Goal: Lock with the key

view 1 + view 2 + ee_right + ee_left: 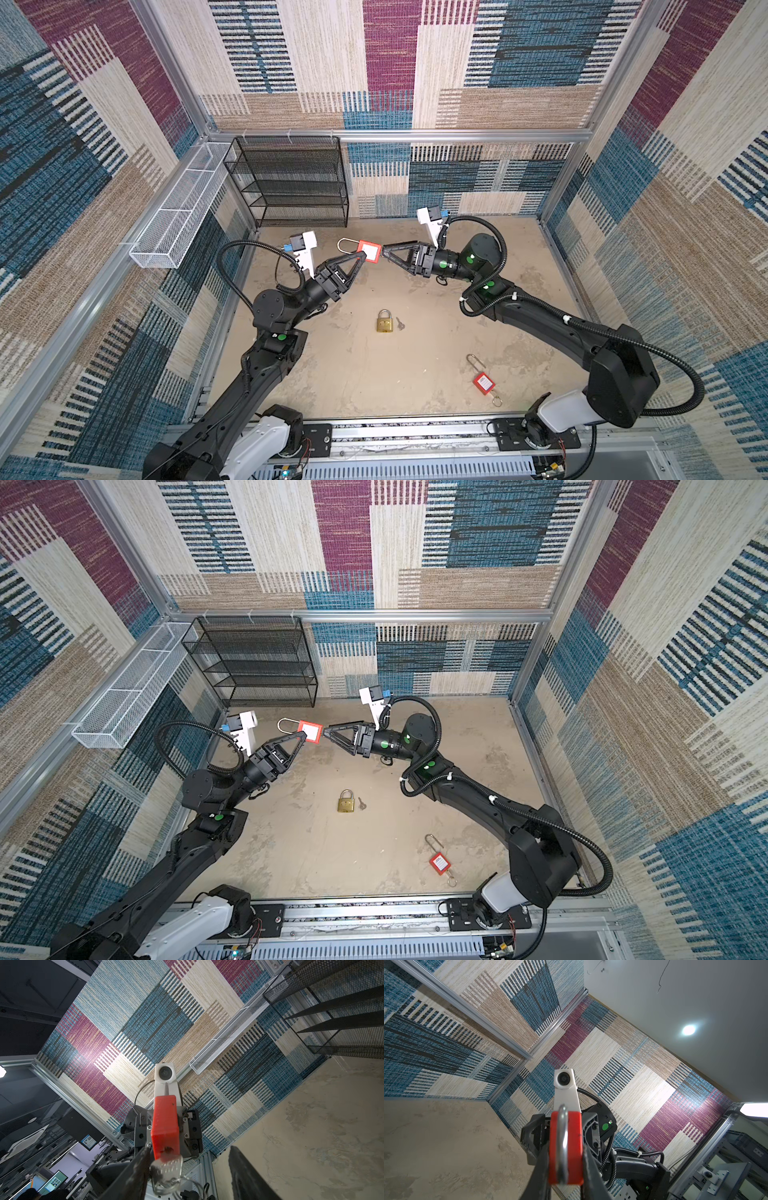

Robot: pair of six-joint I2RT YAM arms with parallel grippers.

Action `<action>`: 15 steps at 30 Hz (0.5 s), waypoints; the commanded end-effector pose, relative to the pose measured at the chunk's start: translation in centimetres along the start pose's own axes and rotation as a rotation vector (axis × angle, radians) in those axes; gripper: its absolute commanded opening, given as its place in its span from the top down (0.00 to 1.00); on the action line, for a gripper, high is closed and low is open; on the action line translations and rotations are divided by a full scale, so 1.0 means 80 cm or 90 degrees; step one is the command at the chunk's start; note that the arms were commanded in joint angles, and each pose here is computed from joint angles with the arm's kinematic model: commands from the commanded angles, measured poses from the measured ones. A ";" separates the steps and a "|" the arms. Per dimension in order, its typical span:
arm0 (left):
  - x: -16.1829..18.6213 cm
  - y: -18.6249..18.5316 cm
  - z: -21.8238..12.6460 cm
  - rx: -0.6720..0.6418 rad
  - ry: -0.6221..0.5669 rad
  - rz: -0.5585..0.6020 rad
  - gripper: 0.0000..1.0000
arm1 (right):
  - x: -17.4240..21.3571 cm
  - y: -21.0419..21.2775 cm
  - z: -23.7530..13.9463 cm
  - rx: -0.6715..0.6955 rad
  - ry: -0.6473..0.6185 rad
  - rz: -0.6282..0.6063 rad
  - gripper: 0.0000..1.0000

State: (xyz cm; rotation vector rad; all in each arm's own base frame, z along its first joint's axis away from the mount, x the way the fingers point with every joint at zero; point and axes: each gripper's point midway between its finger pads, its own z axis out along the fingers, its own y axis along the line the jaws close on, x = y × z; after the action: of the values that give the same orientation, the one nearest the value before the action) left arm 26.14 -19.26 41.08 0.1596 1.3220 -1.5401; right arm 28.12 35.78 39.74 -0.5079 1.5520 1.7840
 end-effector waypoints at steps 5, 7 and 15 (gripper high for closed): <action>-0.010 -0.012 0.002 0.018 -0.018 0.026 1.00 | 0.007 -0.001 -0.001 -0.010 0.011 0.012 0.43; -0.010 -0.010 0.002 0.017 -0.018 0.025 1.00 | 0.009 -0.001 0.000 -0.012 0.016 0.013 0.48; -0.009 -0.008 0.003 0.015 -0.016 0.023 1.00 | 0.012 0.004 0.004 -0.024 0.027 0.008 0.62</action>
State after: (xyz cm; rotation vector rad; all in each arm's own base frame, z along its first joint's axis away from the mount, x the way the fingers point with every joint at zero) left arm 26.60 -19.37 40.60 0.1481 1.3414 -1.5401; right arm 27.81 36.25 38.59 -0.5298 1.5845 1.8071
